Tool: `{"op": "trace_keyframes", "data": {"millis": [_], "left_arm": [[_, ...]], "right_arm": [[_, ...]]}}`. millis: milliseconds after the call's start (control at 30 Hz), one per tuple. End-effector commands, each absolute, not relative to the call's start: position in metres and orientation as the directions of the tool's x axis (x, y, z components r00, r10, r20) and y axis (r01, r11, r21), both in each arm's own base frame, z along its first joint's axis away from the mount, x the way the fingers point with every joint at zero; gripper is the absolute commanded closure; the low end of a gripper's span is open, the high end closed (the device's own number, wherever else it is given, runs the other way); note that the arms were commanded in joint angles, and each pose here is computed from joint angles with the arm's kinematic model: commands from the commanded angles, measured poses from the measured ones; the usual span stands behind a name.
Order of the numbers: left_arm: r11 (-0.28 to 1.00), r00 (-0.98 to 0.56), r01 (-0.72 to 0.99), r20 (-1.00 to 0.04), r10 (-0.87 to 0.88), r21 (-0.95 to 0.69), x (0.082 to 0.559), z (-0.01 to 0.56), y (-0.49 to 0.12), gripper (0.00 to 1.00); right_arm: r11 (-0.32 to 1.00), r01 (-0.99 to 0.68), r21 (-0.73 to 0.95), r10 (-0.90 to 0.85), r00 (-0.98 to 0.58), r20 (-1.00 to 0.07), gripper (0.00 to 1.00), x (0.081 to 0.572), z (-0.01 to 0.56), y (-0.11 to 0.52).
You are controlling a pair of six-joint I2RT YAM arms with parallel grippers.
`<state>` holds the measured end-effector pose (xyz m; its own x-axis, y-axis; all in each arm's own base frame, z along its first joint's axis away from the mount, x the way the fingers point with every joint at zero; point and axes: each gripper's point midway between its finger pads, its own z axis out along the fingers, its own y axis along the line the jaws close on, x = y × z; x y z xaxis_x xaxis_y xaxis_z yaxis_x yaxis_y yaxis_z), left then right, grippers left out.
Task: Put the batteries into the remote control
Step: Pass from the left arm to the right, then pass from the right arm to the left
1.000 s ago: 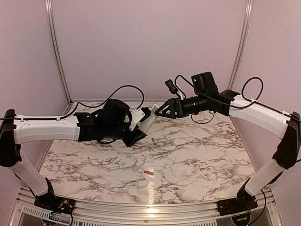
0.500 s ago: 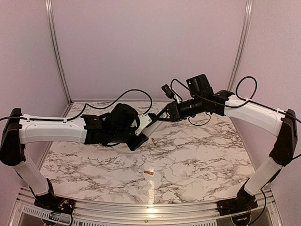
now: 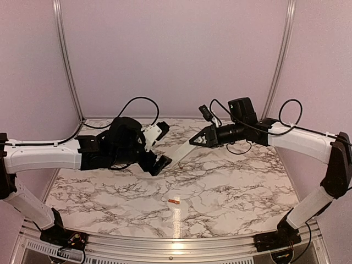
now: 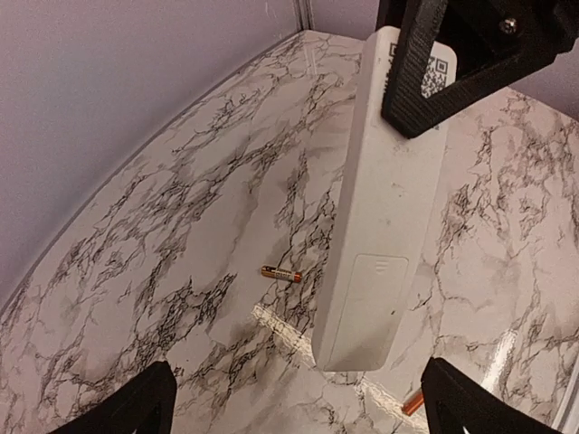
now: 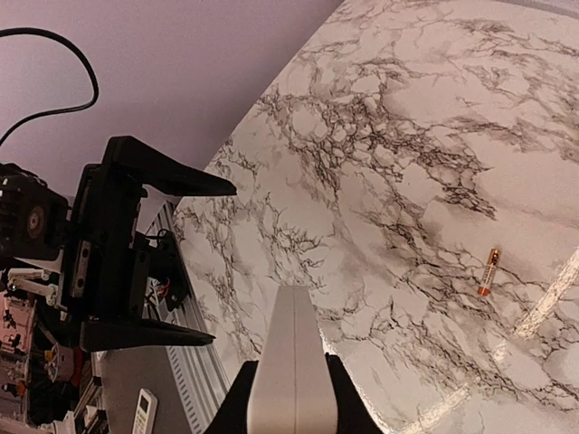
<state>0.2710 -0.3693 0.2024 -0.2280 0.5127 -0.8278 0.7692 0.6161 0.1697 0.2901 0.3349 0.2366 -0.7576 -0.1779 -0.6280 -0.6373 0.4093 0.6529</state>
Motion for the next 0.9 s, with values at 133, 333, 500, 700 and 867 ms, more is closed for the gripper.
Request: {"op": "trace_keyframes", "data": {"millis": [133, 333, 500, 700, 867], "left_arm": [[0.473, -0.35, 0.822, -0.936, -0.02, -0.318, 0.27, 0.276, -0.353, 0.02], [0.267, -0.427, 0.864, -0.902, -0.062, -0.427, 0.255, 0.279, -0.369, 0.11], [0.078, -0.475, 0.87, -0.869, -0.139, -0.487, 0.236, 0.303, -0.375, 0.19], [0.022, -0.512, 0.852, -0.841, -0.178, -0.523, 0.239, 0.31, -0.381, 0.31], [-0.007, -0.532, 0.841, -0.823, -0.2, -0.542, 0.242, 0.316, -0.384, 0.47]], "right_arm": [[0.244, -0.769, 0.591, 0.067, -0.595, -0.801, 1.0, 0.291, 0.321, 0.319], [0.144, -0.815, 0.561, 0.161, -0.541, -0.826, 1.0, 0.277, 0.347, 0.315], [0.096, -0.828, 0.552, 0.18, -0.531, -0.828, 1.0, 0.269, 0.352, 0.314], [0.027, -0.849, 0.527, 0.204, -0.512, -0.835, 1.0, 0.256, 0.361, 0.315], [-0.005, -0.856, 0.517, 0.192, -0.508, -0.839, 1.0, 0.249, 0.363, 0.324]]}}
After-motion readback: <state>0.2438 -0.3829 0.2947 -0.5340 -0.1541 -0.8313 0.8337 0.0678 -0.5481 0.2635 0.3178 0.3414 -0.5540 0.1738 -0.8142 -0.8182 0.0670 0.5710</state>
